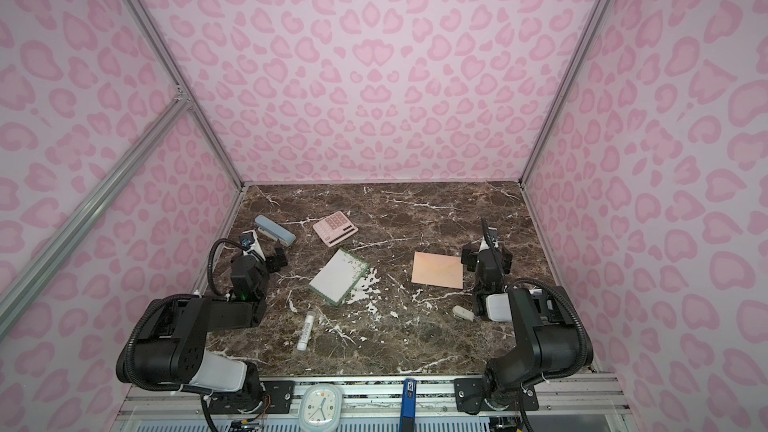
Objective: Place the letter into the envelope and seal it
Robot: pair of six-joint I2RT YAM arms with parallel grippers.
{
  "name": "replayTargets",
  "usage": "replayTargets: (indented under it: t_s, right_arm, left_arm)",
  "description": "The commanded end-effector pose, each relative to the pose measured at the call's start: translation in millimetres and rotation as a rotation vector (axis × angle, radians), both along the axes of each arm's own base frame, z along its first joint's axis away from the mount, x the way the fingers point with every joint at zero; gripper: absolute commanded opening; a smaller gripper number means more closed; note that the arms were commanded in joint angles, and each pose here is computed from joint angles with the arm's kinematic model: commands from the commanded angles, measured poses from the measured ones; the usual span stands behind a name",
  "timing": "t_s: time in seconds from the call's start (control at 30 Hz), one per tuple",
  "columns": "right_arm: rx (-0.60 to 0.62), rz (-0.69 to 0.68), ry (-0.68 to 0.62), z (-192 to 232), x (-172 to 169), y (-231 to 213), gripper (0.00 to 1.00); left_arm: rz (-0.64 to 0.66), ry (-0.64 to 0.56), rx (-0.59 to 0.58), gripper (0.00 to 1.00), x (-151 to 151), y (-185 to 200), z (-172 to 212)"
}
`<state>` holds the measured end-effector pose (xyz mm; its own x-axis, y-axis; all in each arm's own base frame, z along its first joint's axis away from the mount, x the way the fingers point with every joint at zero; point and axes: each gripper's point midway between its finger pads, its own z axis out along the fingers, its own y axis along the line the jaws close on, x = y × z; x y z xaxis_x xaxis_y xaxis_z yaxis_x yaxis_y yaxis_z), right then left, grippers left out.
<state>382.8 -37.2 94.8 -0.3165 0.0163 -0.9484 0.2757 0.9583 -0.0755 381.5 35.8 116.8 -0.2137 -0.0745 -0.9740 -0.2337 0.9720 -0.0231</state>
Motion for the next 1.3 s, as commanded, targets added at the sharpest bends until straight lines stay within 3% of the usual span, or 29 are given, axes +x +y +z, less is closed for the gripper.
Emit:
replayTargets:
  t_s: [0.0,0.57,0.63,0.7,0.77,0.87,0.93,1.13,1.27]
  right_arm:
    - [-0.002,-0.005,-0.028,6.3,2.5,-0.6,0.99]
    - [0.014,0.0,-0.037,7.6,2.7,-2.2,0.97]
    - [-0.002,-0.059,-0.072,23.8,2.3,-9.0,0.95]
    - [-0.003,-0.102,-0.006,44.8,5.6,-13.1,0.93]
    - [0.045,-0.126,0.02,71.2,8.1,-13.3,0.89]
    - [0.084,-0.094,-0.029,107.2,12.7,-0.1,0.89]
    - [0.172,-0.147,-0.036,127.9,12.3,5.8,0.87]
    - [0.254,0.004,0.079,141.2,8.5,75.2,0.88]
    - [0.312,0.151,0.135,132.1,4.0,128.7,0.88]
  left_arm:
    - [-0.004,-0.013,0.006,0.98,0.8,-0.3,4.2]
    - [-0.005,-0.016,0.006,0.98,0.0,-0.6,4.9]
    - [-0.004,-0.016,0.011,0.98,1.3,-0.3,7.9]
    - [-0.007,0.074,0.009,0.9,8.8,-2.8,17.3]
    - [0.121,0.193,-0.075,0.82,17.4,12.2,34.5]
    - [0.155,0.299,-0.163,0.49,29.0,9.8,54.9]
    - [0.11,0.343,-0.249,0.41,32.2,-5.9,65.7]
    - [-0.048,0.236,-0.292,0.45,3.8,-46.7,112.0]
    - [-0.183,0.09,-0.255,0.54,-30.8,-69.3,143.3]
